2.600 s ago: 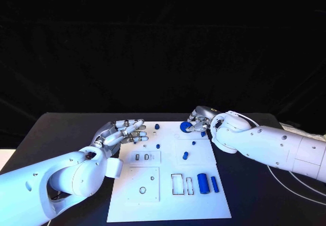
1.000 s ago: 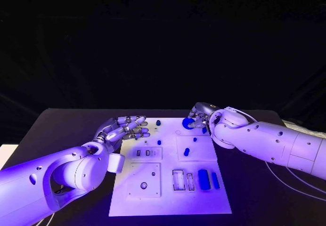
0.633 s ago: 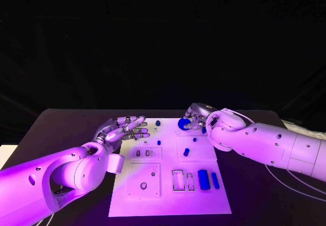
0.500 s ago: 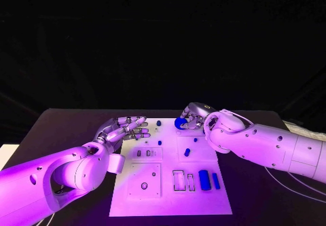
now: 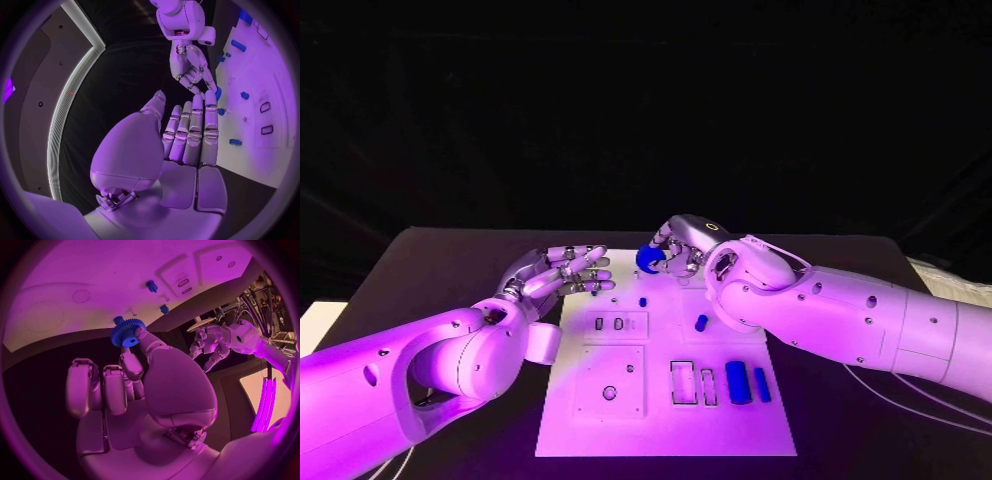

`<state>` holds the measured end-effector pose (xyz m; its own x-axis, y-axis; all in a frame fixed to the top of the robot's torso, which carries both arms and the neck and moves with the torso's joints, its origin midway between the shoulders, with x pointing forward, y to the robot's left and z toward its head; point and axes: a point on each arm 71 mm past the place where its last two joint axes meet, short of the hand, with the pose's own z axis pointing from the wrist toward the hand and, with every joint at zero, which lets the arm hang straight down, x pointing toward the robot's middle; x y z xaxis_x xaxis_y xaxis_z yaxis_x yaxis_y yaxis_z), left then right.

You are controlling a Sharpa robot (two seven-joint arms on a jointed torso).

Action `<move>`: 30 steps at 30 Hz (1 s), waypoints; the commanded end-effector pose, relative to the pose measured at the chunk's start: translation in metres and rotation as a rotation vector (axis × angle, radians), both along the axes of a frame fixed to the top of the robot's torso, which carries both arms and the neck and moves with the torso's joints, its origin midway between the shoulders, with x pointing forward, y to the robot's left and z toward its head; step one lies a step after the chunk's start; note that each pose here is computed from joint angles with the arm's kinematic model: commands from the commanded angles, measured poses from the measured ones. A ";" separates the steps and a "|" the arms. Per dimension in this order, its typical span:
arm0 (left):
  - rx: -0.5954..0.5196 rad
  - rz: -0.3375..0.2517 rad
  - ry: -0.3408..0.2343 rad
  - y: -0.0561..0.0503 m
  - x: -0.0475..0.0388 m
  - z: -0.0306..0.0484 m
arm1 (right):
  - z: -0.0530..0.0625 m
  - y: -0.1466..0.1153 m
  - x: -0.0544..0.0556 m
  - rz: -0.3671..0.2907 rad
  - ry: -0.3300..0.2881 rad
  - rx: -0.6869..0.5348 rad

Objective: Assemble the parts on the task board

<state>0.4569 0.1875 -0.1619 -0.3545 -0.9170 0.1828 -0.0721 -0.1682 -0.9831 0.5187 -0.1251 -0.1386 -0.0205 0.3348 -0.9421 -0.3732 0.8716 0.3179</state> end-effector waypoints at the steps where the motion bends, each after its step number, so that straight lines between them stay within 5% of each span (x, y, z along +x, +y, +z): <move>1: -0.016 -0.012 -0.005 -0.001 0.0001 0.0013 | -0.004 0.008 0.000 0.025 -0.005 -0.022; 14: -0.048 -0.007 0.025 -0.002 0.0005 0.0000 | -0.023 0.028 0.004 0.043 0.014 -0.043; 30: -0.050 -0.014 0.030 -0.004 0.0003 -0.0001 | -0.029 0.032 0.010 0.032 0.018 -0.073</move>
<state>0.4579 0.1864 -0.1636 -0.3413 -0.9127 0.2249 -0.1040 -0.2012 -0.9740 0.5292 -0.0945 -0.1668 -0.0453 0.2908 -0.9557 -0.3816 0.8791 0.2856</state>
